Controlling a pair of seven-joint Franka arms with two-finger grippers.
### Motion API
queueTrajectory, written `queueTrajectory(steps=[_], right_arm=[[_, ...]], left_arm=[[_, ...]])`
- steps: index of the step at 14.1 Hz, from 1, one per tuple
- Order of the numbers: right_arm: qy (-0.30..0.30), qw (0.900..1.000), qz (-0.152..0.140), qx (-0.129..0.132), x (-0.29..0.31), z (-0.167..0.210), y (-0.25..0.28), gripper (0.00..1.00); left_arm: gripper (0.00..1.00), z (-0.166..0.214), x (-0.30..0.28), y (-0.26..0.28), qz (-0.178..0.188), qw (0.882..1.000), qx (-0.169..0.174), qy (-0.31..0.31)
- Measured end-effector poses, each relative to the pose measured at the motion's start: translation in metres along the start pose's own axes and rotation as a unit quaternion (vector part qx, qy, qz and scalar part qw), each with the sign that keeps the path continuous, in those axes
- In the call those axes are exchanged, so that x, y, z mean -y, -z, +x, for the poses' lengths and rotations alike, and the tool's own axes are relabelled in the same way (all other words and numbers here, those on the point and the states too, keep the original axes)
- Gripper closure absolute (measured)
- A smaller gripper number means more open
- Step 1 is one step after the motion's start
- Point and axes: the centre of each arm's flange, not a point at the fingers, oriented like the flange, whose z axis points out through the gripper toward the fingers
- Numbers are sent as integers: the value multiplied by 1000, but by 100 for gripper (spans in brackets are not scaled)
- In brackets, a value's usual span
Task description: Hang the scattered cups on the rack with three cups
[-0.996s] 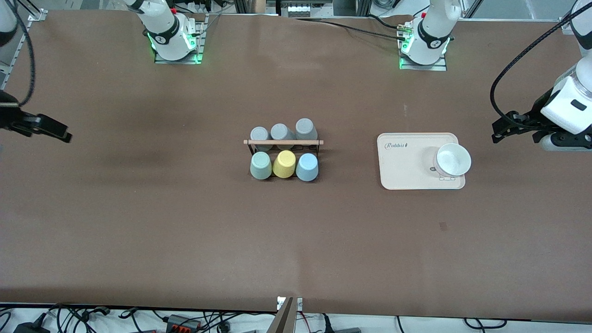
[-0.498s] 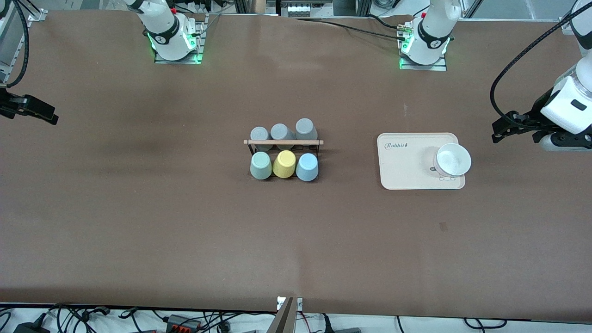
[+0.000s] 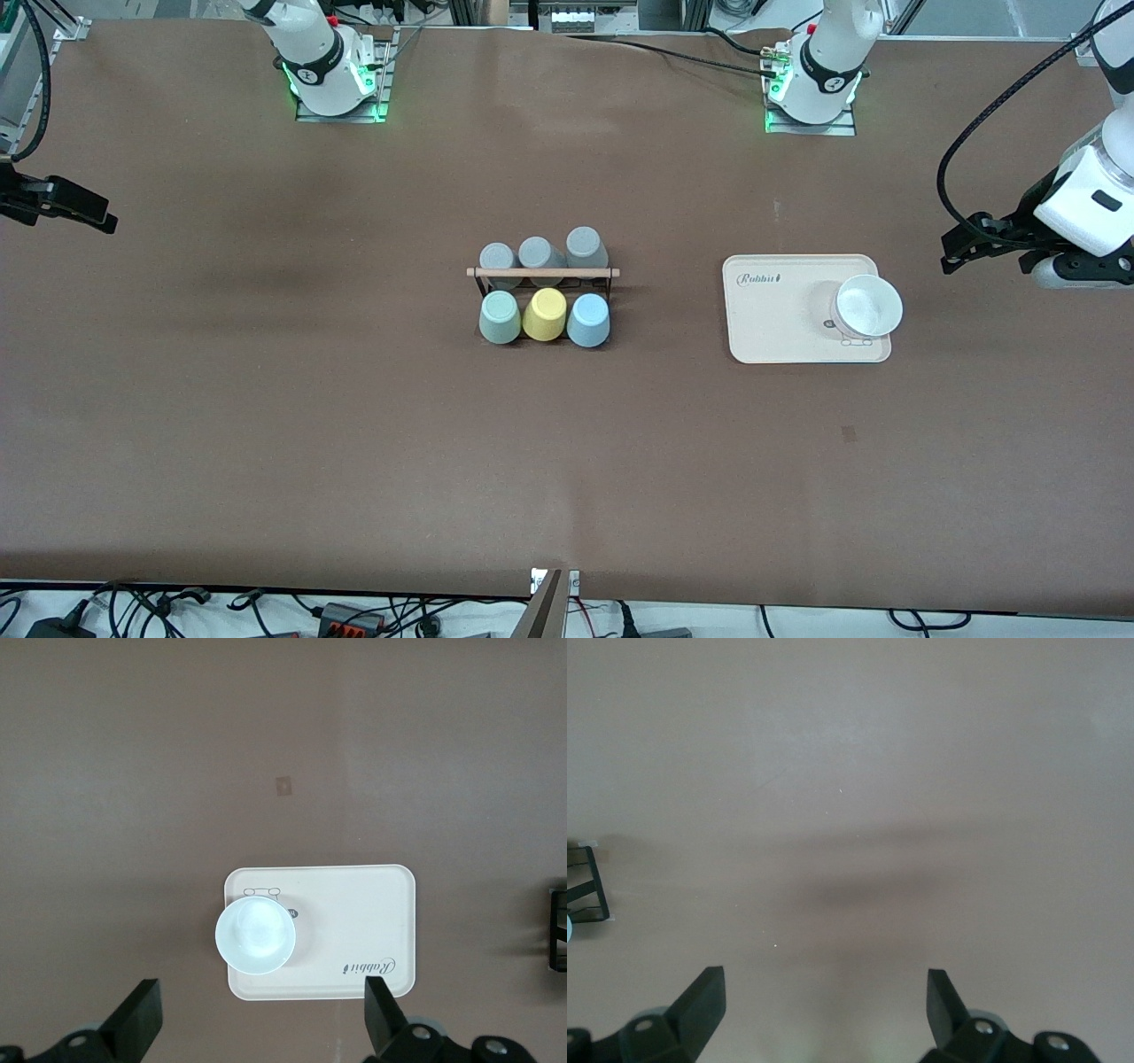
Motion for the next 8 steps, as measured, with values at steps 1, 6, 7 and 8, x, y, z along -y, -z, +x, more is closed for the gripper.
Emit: queueTrajectory(steps=[1, 6, 7, 8], right_arm=[[0, 1000, 0, -1, 0, -1, 1, 0], [2, 1000, 0, -7, -1, -1, 5, 0], [2, 1000, 0, -6, -1, -1, 5, 0], [2, 1000, 0, -6, -1, 0, 4, 0]], left_arm=[[0, 0, 0, 0, 0, 1000, 0, 0], [0, 0, -3, 0, 0, 1000, 0, -2], [0, 0, -3, 0, 0, 1000, 0, -2], [0, 0, -3, 0, 0, 1000, 0, -2]])
